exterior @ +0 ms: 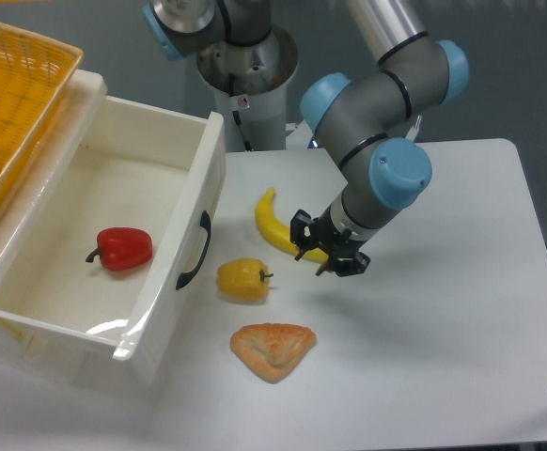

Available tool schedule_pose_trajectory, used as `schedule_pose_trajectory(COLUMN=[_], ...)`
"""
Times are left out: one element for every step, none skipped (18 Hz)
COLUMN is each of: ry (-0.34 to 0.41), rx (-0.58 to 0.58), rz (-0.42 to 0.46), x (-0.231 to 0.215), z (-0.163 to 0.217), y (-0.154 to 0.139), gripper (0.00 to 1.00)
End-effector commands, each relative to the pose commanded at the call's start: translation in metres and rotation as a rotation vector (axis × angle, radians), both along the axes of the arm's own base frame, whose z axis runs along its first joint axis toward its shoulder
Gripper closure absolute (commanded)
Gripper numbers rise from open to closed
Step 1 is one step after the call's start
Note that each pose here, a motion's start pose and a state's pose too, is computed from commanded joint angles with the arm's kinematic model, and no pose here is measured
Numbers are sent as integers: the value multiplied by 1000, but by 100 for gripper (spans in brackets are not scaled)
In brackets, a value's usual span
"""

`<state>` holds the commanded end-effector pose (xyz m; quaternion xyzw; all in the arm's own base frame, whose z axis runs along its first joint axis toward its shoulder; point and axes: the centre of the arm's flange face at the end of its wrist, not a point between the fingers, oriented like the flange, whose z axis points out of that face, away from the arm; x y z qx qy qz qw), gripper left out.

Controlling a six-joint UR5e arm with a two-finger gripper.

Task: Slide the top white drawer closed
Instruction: 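Move the gripper over the banana toward the open white drawer's front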

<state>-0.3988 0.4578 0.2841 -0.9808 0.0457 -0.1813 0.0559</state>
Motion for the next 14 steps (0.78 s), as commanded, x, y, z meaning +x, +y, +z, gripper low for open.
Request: schedule_pose_trajectory(ry=[-11,-20,-29,-42,-53,-59,-60,-66,-76,-74,-79,-82,-85,-87], rx=[-6,0,7,13,16,20,25,35,44,61,71,74,76,88], rz=[-7,-15,-20,-16,-8,4,11,21,29,32,30,35,44,49], x=[5,13,21,27,33,39,45,48,50,51,55,57,58,59], z=[0,4,9,11,11,14,19,22,23,29,32,34,35,39], y=[2,7,10,14,19,24,27,30,31,33,38,40,42,43], gripper=[100,100,100,100,100,100,100,100,100,100,100,100,100,100])
